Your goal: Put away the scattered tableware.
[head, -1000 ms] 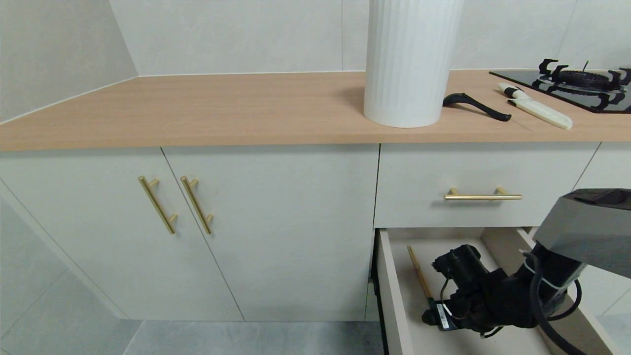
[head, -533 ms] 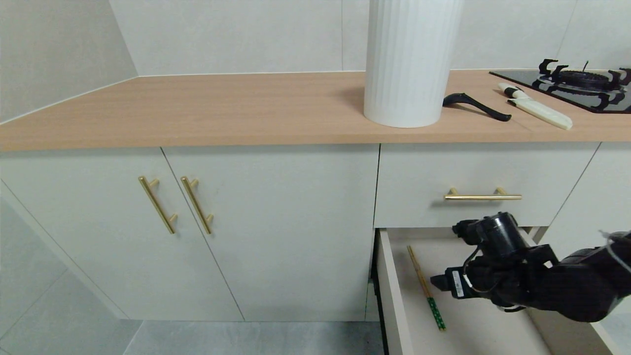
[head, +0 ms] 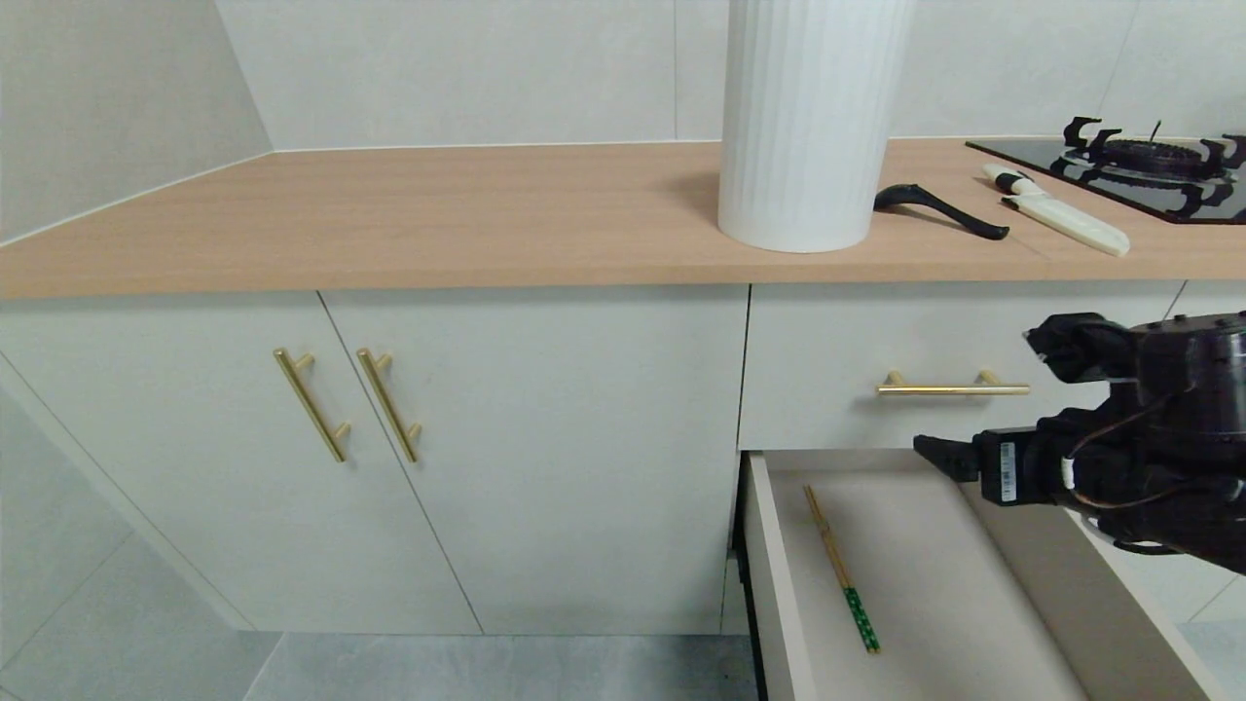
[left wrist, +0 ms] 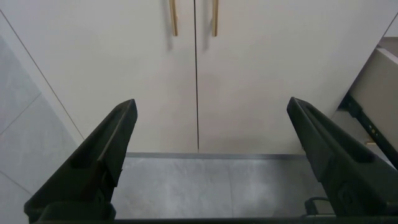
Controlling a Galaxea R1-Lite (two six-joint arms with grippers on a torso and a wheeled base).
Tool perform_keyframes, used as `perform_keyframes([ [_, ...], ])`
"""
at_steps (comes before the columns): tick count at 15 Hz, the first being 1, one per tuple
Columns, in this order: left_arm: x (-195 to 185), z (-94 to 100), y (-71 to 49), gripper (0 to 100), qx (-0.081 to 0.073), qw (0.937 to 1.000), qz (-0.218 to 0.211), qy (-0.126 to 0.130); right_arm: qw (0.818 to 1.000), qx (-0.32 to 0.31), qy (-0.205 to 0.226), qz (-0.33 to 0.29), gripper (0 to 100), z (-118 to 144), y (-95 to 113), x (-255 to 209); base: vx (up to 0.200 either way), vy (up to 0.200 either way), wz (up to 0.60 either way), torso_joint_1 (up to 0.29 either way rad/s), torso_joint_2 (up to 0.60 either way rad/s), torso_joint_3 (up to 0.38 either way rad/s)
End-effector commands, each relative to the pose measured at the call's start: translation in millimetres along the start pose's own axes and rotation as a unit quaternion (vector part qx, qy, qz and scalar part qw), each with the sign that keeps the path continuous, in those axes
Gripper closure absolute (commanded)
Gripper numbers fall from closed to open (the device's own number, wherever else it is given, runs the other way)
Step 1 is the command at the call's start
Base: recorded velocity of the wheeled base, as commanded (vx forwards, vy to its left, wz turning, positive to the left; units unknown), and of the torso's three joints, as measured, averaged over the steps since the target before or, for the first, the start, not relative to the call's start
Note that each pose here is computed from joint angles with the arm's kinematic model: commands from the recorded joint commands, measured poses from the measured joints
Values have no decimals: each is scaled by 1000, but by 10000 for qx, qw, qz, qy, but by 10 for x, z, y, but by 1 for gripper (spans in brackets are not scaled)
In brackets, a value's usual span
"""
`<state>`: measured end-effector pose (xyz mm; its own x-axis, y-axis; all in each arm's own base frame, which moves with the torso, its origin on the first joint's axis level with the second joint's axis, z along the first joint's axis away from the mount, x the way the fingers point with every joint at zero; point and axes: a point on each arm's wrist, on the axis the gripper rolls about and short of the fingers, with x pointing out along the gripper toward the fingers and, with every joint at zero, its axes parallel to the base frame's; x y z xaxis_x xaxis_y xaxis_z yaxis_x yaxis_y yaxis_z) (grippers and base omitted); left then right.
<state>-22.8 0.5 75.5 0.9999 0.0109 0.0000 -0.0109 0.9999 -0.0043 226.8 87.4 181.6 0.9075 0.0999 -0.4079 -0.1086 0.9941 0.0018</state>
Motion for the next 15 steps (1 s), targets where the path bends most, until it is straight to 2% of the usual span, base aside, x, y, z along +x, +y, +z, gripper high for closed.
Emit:
perform_keyframes([
  [1, 1, 0, 0, 0, -2, 10000, -1, 8, 9987, 83, -507, -6, 0, 155, -82, -259, 0, 0, 0, 0, 0, 0],
  [4, 1, 0, 0, 0, -2, 10000, -1, 8, 9977, -52, -670, -89, 0, 196, -137, -347, 0, 0, 0, 0, 0, 0],
  [8, 1, 0, 0, 0, -2, 10000, -1, 8, 9974, -59, -698, -154, 0, 205, -169, -354, 0, 0, 0, 58, -233, -233],
  [15, 1, 0, 0, 0, -2, 10000, -1, 8, 9978, -72, -646, -158, 0, 190, -165, -328, 0, 0, 0, 172, -486, -295],
])
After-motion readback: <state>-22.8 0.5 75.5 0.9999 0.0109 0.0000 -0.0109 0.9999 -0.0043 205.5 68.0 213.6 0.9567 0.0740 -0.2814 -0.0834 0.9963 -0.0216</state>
